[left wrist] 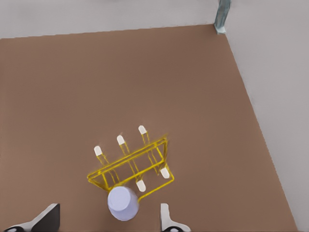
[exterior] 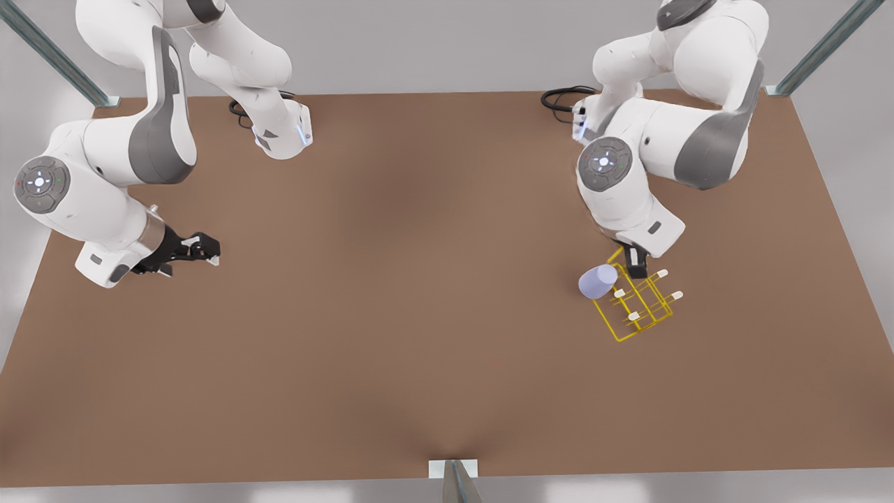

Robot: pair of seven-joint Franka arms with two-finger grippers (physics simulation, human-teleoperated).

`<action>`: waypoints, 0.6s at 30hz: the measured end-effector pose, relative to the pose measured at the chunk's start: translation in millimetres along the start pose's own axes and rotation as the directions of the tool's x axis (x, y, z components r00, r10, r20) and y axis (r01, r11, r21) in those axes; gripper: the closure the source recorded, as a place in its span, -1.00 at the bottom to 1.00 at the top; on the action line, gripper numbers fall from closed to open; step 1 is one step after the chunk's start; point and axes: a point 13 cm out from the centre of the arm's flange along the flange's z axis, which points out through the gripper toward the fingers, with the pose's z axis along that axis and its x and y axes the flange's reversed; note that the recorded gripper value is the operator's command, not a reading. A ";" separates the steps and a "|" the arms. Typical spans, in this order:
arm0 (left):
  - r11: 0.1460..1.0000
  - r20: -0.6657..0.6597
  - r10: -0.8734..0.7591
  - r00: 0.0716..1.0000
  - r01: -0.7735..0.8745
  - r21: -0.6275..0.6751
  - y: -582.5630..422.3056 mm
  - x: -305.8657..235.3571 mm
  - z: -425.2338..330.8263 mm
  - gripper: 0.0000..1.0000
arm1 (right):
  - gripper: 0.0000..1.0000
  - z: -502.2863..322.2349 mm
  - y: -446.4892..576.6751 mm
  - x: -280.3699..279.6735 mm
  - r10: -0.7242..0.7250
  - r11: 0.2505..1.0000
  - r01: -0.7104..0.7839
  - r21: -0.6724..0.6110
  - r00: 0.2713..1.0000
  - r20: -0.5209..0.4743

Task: Place the cup on the cup holder

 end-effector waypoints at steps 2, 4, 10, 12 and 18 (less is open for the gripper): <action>0.990 -0.026 -0.049 0.998 0.045 -0.134 38.3 -90.6 43.0 -1.00 | -1.00 1.5 -0.2 -1.0 0.000 1.000 0.000 -0.001 1.000 -0.001; 0.979 -0.217 0.065 0.974 -0.104 -0.174 45.8 -84.6 76.0 -1.00 | -1.00 5.4 0.8 -2.9 -0.003 1.000 0.003 -0.002 1.000 -0.004; 0.861 -0.421 0.490 0.764 -0.499 0.097 21.6 -12.1 54.6 -1.00 | -1.00 20.1 8.1 -9.8 -0.018 1.000 0.018 -0.006 1.000 -0.010; 0.805 -0.415 0.582 0.700 -0.568 0.172 16.6 -8.4 48.2 -1.00 | -1.00 24.2 7.6 -11.2 -0.018 1.000 0.018 -0.008 1.000 -0.014; 0.625 -0.354 0.775 0.524 -0.715 0.312 11.0 -1.2 40.1 -1.00 | -1.00 22.7 4.2 -6.8 -0.011 1.000 0.011 -0.009 1.000 -0.025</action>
